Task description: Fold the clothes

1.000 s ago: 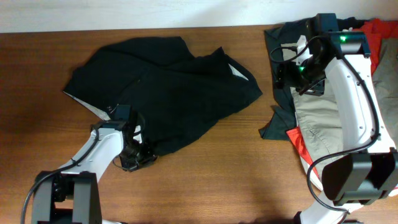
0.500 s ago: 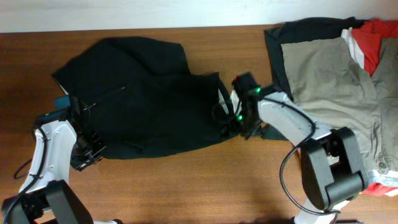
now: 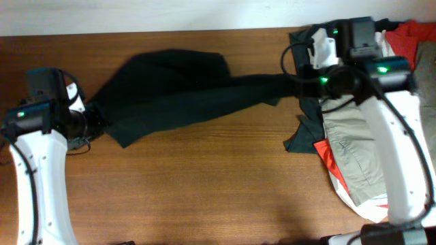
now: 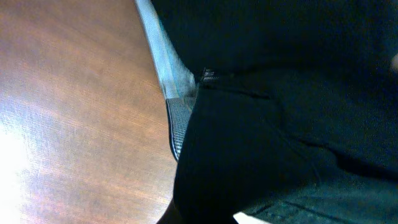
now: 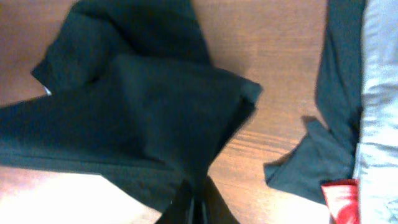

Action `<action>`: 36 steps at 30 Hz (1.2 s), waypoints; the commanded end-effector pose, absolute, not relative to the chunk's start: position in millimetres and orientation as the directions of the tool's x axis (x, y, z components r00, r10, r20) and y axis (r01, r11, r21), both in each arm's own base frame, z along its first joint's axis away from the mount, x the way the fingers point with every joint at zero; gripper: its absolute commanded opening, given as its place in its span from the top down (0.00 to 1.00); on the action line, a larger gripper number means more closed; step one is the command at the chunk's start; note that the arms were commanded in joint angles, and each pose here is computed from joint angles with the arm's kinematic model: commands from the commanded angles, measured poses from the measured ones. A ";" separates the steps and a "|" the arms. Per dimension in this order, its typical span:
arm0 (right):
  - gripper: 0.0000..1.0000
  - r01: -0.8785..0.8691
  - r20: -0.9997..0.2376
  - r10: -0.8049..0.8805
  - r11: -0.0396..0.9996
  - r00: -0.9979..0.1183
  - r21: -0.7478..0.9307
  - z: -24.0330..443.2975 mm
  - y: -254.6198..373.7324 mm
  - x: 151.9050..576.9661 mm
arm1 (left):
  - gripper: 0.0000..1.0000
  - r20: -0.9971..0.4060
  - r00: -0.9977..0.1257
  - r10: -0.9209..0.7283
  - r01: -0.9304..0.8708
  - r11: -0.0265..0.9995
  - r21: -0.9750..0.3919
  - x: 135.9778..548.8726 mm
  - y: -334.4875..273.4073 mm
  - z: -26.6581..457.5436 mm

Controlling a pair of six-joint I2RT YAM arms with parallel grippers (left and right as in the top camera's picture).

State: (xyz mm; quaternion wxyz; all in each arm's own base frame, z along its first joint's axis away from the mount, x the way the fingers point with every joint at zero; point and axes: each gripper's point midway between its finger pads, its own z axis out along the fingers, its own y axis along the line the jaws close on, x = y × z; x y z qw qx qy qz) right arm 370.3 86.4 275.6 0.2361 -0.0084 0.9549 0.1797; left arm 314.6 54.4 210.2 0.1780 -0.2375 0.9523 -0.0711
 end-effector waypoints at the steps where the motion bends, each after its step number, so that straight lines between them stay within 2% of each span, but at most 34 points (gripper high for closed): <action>1: 0.96 0.008 -0.373 0.079 0.982 -0.924 0.190 256.6 46.6 356.3 | 1.00 -0.353 -0.825 -0.440 -0.400 0.898 -0.184 303.1 57.2 232.1; 4: 0.96 0.052 -0.425 0.109 0.988 -0.898 0.143 272.6 27.0 356.4 | 1.00 -0.422 -0.828 -0.369 -0.331 0.929 -0.165 298.0 55.9 254.2; 6: 0.96 0.096 -0.530 0.163 0.984 -0.832 0.152 313.4 5.1 354.8 | 1.00 -0.526 -0.779 -0.340 -0.324 0.938 -0.125 291.5 62.8 293.5; 7: 0.96 0.066 -0.596 0.133 0.989 -0.792 0.133 339.2 0.7 349.3 | 1.00 -0.579 -0.745 -0.332 -0.335 0.936 -0.106 285.0 66.6 313.6; 8: 0.96 0.014 -0.602 0.072 0.995 -0.796 0.100 341.5 4.3 344.5 | 1.00 -0.597 -0.722 -0.350 -0.349 0.929 -0.123 280.2 65.2 321.3; 12: 0.96 -0.006 -0.479 0.052 0.993 -0.876 0.120 310.8 11.9 337.9 | 1.00 -0.605 -0.713 -0.354 -0.356 0.926 -0.123 276.5 65.3 324.0; 13: 0.96 0.002 -0.411 0.053 0.992 -0.910 0.123 299.3 12.4 326.9 | 1.00 -0.604 -0.714 -0.355 -0.370 0.923 -0.106 275.4 69.0 323.0; 15: 0.96 0.040 -0.200 0.056 0.996 -0.978 0.084 265.5 5.8 295.2 | 1.00 -0.555 -0.748 -0.364 -0.379 0.921 -0.092 267.4 68.0 312.5; 16: 0.96 0.045 -0.169 0.056 0.997 -0.984 0.070 257.7 3.5 293.4 | 1.00 -0.514 -0.774 -0.370 -0.379 0.921 -0.093 262.4 65.3 304.1; 17: 0.84 0.046 -0.146 0.056 0.996 -0.988 0.070 249.3 3.6 293.8 | 1.00 -0.464 -0.802 -0.377 -0.384 0.920 -0.084 257.2 64.0 292.6; 18: 0.67 0.047 -0.135 0.056 0.997 -0.989 0.068 246.2 3.4 294.6 | 1.00 -0.423 -0.822 -0.382 -0.387 0.919 -0.079 253.5 62.7 282.2; 19: 0.57 0.057 -0.170 0.062 0.998 -0.983 0.037 246.8 -3.2 303.4 | 1.00 -0.365 -0.846 -0.388 -0.391 0.918 -0.070 247.8 61.0 268.8; 20: 0.51 0.055 -0.259 0.062 0.998 -0.964 0.033 251.7 -5.0 325.3 | 1.00 -0.320 -0.862 -0.392 -0.392 0.917 -0.066 244.9 59.6 258.6; 22: 0.49 0.032 -0.396 0.057 0.997 -0.917 0.068 257.5 0.9 368.6 | 1.00 -0.277 -0.876 -0.395 -0.380 0.919 -0.107 245.0 50.8 247.0; 24: 0.50 -0.017 -0.336 0.048 0.982 -0.941 0.188 230.3 25.7 386.8 | 1.00 -0.258 -0.881 -0.396 -0.382 0.918 -0.107 242.6 49.7 241.2; 26: 0.50 -0.115 -0.222 -0.055 0.957 -0.973 0.267 183.5 62.8 397.2 | 1.00 -0.252 -0.883 -0.397 -0.382 0.918 -0.106 242.5 49.7 237.6; 28: 0.40 -0.200 -0.091 -0.182 0.940 -0.979 0.276 117.0 105.7 403.3 | 1.00 -0.245 -0.885 -0.396 -0.382 0.918 -0.105 247.5 50.6 222.1; 31: 0.35 -0.193 0.042 -0.215 0.934 -0.976 0.302 45.9 148.1 400.4 | 1.00 -0.227 -0.890 -0.397 -0.383 0.918 -0.102 253.2 51.8 186.6; 34: 0.35 -0.222 0.108 -0.268 0.922 -0.958 0.318 6.8 177.0 389.1 | 1.00 -0.212 -0.893 -0.397 -0.385 0.918 -0.100 254.6 52.3 153.8; 35: 0.48 -0.189 0.121 -0.236 0.933 -0.964 0.307 -2.1 179.9 390.1 | 1.00 -0.210 -0.894 -0.397 -0.385 0.918 -0.099 254.2 52.2 150.5; 36: 0.75 -0.172 0.130 -0.220 0.937 -0.967 0.305 -6.1 181.1 390.2 | 1.00 -0.212 -0.893 -0.397 -0.384 0.918 -0.100 255.0 52.4 150.6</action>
